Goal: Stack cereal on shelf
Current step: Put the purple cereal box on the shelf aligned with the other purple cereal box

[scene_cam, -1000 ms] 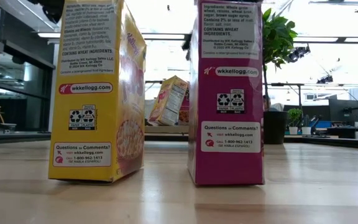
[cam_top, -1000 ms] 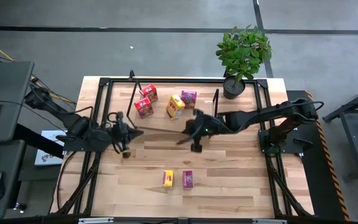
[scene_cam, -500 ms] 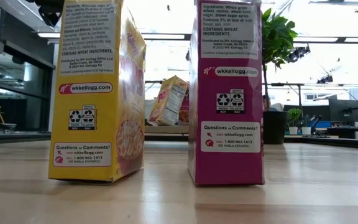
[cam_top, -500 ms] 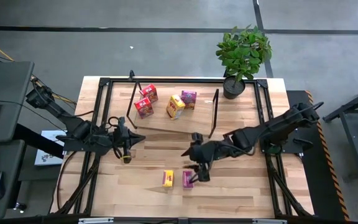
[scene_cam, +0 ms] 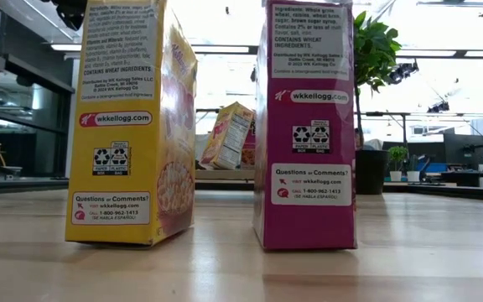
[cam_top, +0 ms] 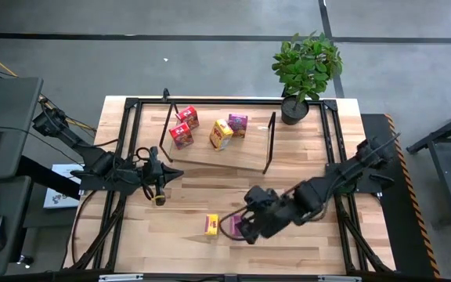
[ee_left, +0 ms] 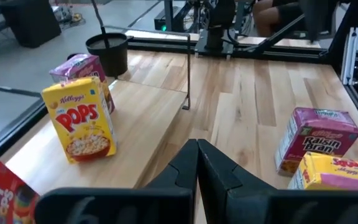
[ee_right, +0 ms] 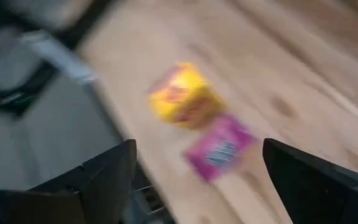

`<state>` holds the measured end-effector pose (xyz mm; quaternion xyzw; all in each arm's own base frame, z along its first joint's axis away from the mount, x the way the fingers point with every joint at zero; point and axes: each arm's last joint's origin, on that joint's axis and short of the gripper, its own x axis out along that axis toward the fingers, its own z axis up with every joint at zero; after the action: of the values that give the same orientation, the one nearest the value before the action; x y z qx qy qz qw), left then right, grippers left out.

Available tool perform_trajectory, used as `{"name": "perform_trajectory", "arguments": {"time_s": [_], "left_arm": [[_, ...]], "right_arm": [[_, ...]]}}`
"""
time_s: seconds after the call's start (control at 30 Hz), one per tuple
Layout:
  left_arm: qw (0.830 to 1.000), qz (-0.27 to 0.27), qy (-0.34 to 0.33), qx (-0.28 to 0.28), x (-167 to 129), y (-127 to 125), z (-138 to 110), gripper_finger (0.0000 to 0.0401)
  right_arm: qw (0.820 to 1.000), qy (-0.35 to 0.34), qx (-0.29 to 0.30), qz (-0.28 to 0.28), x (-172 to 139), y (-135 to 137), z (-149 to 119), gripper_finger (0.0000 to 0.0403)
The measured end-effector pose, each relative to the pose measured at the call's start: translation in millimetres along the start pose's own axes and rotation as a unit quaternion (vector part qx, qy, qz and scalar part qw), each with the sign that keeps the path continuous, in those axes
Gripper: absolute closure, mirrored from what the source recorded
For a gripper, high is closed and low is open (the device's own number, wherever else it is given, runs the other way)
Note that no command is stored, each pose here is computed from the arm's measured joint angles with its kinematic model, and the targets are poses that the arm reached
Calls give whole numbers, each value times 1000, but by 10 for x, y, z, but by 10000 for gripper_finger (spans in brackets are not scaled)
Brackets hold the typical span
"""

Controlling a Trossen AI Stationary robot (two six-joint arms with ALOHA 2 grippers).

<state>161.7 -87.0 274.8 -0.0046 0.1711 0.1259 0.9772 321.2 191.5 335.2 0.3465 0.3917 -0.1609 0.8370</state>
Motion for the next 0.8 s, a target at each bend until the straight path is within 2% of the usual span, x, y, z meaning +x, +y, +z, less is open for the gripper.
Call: {"name": "perform_trajectory", "arguments": {"time_s": [0.1,0.2,0.43,0.63,0.8], "left_arm": [[1000,-3,-3,10,0,-4,8,401],[1000,-8,0,17,0,-6,6,401],[999,-10,0,30,0,-7,6,401],[999,-10,0,40,0,-8,5,401],[999,-10,0,44,1,-7,5,401]], "right_arm": [[993,3,61,-103,73,37,-37,61],[983,12,99,-153,221,124,-53,61],[981,28,127,-147,672,404,-78,61],[961,44,145,-231,908,367,-195,61],[960,35,166,-221,1071,351,-231,61]]}}
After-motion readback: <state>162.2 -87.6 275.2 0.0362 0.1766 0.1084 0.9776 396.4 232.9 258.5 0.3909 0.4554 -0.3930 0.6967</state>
